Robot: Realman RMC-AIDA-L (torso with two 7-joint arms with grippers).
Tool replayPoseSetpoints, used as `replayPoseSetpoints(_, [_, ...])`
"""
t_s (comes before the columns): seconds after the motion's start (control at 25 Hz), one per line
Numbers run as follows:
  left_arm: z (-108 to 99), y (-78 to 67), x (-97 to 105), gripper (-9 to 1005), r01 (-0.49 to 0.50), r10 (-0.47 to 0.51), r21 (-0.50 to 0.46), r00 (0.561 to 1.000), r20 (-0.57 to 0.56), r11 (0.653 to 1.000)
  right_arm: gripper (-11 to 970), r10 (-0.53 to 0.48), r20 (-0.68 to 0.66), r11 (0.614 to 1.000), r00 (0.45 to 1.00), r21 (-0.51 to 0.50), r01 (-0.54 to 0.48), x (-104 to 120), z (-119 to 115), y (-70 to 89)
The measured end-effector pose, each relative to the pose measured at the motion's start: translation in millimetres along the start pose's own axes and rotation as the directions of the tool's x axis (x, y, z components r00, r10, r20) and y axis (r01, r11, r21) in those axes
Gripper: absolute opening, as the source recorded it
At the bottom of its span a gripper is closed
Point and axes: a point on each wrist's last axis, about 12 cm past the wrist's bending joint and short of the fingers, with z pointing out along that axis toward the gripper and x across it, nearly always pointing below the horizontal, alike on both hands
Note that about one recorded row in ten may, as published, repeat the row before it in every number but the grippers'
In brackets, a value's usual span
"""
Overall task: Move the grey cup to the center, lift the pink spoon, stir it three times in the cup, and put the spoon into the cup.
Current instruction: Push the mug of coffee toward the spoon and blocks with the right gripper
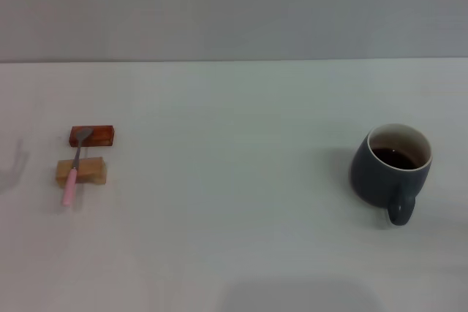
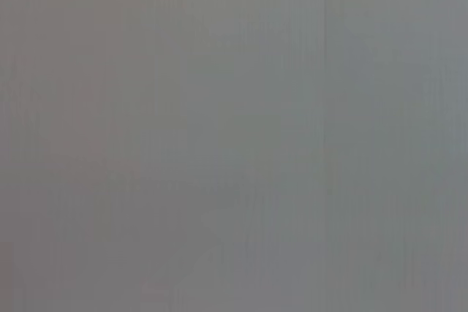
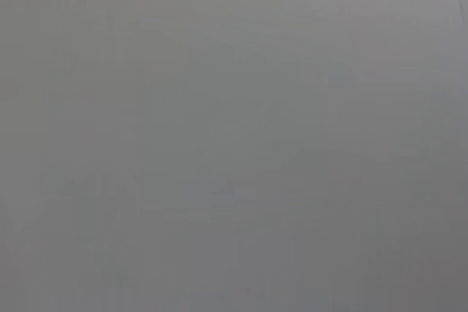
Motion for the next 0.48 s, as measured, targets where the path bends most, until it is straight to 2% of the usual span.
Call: replayPoseSetpoints(0.48, [-1.9,0.3,-0.7,832,-0.001,0.001,0.001,1.000,0.009,1.000,-1,0.005,0.001,1.000,1.000,-0.001,-0.005,-0.5,-2.9,-0.4])
